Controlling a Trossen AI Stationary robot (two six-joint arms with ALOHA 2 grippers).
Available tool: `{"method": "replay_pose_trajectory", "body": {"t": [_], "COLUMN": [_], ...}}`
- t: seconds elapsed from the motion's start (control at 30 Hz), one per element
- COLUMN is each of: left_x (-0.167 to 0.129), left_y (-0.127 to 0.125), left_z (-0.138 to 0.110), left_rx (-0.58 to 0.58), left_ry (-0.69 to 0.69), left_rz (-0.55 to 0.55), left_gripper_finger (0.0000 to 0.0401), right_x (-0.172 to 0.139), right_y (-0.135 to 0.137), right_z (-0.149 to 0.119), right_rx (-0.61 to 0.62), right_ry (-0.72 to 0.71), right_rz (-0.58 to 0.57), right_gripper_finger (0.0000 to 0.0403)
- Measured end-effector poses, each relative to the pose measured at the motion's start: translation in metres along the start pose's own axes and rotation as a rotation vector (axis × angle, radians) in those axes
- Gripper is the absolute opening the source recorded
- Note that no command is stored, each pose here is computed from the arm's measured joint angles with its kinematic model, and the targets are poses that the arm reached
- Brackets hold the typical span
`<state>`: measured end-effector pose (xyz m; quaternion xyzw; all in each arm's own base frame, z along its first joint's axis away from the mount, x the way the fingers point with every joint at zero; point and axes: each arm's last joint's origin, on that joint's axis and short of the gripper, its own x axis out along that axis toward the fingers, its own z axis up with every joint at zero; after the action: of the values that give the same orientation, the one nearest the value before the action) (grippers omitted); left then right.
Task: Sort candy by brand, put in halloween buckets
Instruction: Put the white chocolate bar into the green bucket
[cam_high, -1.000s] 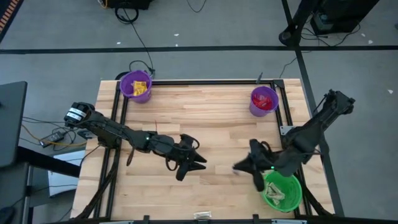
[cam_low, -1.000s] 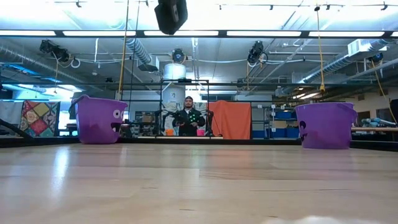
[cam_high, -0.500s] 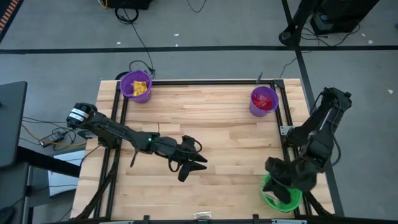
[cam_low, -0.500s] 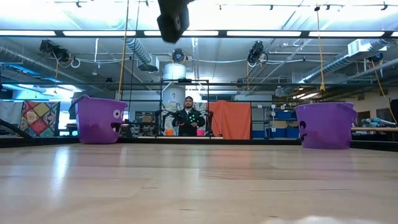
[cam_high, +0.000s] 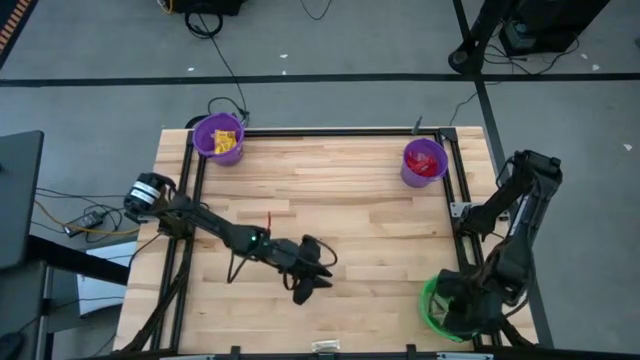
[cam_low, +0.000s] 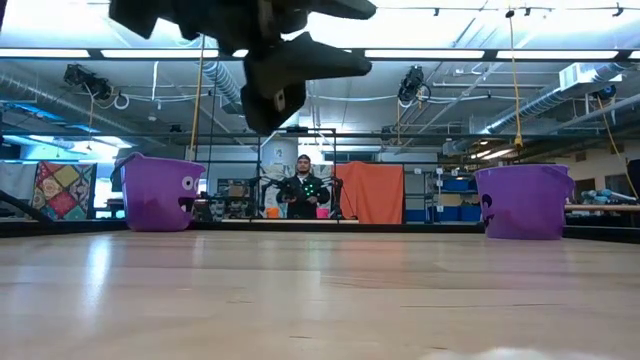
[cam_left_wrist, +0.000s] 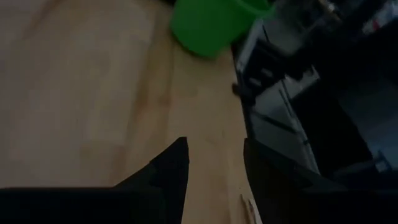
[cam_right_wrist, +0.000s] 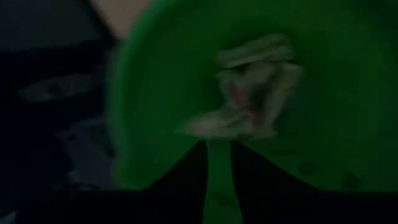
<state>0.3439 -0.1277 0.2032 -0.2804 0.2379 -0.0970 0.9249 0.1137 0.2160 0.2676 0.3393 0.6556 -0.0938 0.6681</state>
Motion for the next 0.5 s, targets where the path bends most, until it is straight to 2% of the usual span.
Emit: {"method": "replay_pose_trajectory", "body": {"t": [0.07,0.13,0.23,0.33,0.5], "left_x": [0.001,0.001,0.0,-0.002,0.0], "left_y": [-0.006,-0.015,-0.03,-0.039,-0.049], "left_z": [-0.007,-0.016,-0.032,-0.043,-0.058], "left_rx": [0.057,0.193,0.352,0.373,0.329], "left_ry": [0.033,0.07,0.124,0.151,0.145], "left_rz": [-0.032,-0.089,-0.14,-0.156,-0.131], "left_gripper_finger": [0.0159,0.0159,0.0159,0.0159,0.0158], "right_x": [0.005,0.006,0.001,-0.007,-0.022], "right_y": [-0.004,-0.009,-0.012,-0.011,-0.013], "right_z": [0.001,0.002,0.005,0.008,0.015], "right_rx": [0.006,0.025,0.046,0.03,0.011], "right_ry": [-0.009,-0.029,-0.133,-0.261,-0.437], "right_rz": [-0.075,-0.137,-0.122,-0.051,0.049], "right_gripper_finger": [0.0093,0.0105,0.0114,0.0114,0.0111]}}
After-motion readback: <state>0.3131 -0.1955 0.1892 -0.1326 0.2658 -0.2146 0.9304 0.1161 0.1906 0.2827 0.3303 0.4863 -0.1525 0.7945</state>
